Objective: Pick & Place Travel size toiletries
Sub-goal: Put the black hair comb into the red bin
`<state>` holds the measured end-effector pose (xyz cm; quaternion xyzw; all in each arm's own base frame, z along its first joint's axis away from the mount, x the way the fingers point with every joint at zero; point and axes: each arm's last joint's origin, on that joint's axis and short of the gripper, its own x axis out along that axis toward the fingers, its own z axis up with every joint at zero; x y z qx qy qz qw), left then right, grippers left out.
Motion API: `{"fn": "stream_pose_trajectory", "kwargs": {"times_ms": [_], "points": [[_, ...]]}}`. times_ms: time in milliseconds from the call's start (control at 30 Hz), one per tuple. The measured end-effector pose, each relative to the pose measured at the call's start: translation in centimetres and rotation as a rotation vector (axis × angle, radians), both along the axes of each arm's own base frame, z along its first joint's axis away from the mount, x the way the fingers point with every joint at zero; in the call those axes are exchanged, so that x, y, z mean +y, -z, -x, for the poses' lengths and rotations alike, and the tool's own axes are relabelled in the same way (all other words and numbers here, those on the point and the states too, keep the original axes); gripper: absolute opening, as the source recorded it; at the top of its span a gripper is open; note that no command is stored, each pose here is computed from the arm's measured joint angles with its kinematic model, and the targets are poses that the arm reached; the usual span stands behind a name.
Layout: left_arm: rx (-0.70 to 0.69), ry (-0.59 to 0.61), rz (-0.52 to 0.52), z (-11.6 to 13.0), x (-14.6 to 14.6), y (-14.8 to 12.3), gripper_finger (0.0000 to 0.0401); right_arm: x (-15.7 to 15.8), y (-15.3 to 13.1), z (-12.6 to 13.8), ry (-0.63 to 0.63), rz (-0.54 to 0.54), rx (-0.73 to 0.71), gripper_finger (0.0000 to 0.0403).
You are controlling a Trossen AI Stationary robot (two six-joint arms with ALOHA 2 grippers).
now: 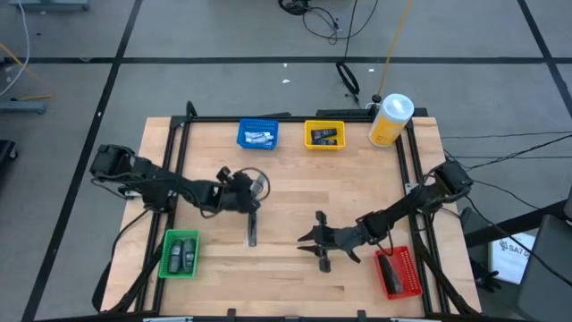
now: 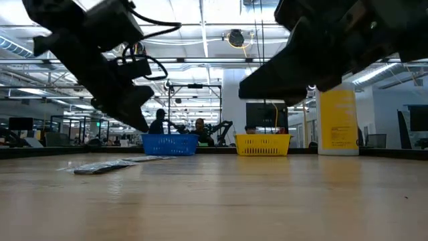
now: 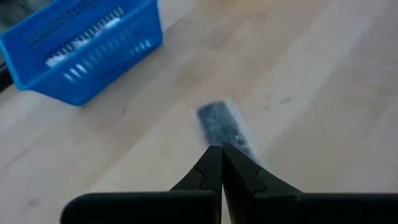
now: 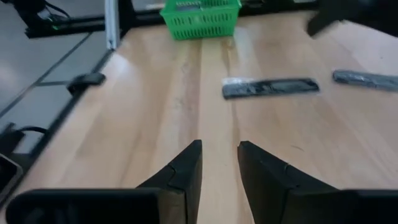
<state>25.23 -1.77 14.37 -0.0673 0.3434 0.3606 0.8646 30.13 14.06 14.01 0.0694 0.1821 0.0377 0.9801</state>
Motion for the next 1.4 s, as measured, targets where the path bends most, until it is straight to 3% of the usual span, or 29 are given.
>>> {"fn": "stream_pose_trajectory", "kwargs": {"times_ms": [233, 500, 567, 700, 800, 967, 1100, 1267, 1400], "points": [[0.014, -0.001, 0.036, -1.5, 2.5, 2.1, 0.0004, 0.6, -0.6, 0.3, -0.024, 0.005, -0.017, 0.0093], [-0.013, 0.078, 0.107, -3.3, 2.2, 5.1, 0.0004, 0.9, -0.5, 0.5, -0.039, 0.018, -0.011, 0.0093], [-0.083, 0.186, 0.162, -4.2, 1.3, 5.3, 0.0002, 0.9, -0.6, 0.6, -0.041, 0.017, -0.014, 0.0093], [-0.253, 0.539, 0.288, -6.0, -1.5, 5.4, 0.0004, 1.0, -0.5, 0.6, -0.053, 0.038, -0.009, 0.0093], [-0.36, 0.737, 0.288, -7.3, -4.0, 5.0, 0.0002, 1.1, -0.8, 0.8, -0.059, 0.043, -0.01, 0.0093], [-0.432, 0.884, 0.231, -8.7, -7.5, 2.0, 0.0006, 1.0, -0.5, 0.9, -0.056, 0.054, 0.027, 0.0093], [-0.343, 0.98, 0.199, -8.4, -10.0, 0.2, 0.0002, 0.5, 0.1, 1.0, 0.0, -0.01, 0.104, 0.0094], [-0.197, 0.965, 0.232, -7.9, -11.5, 1.5, 0.0003, -1.1, 0.9, 0.3, 0.114, -0.137, 0.144, 0.012], [-0.133, 0.863, 0.228, -7.9, -11.4, 3.5, 0.0003, -2.1, 2.7, -0.3, 0.169, -0.198, 0.198, 0.0168]]}}
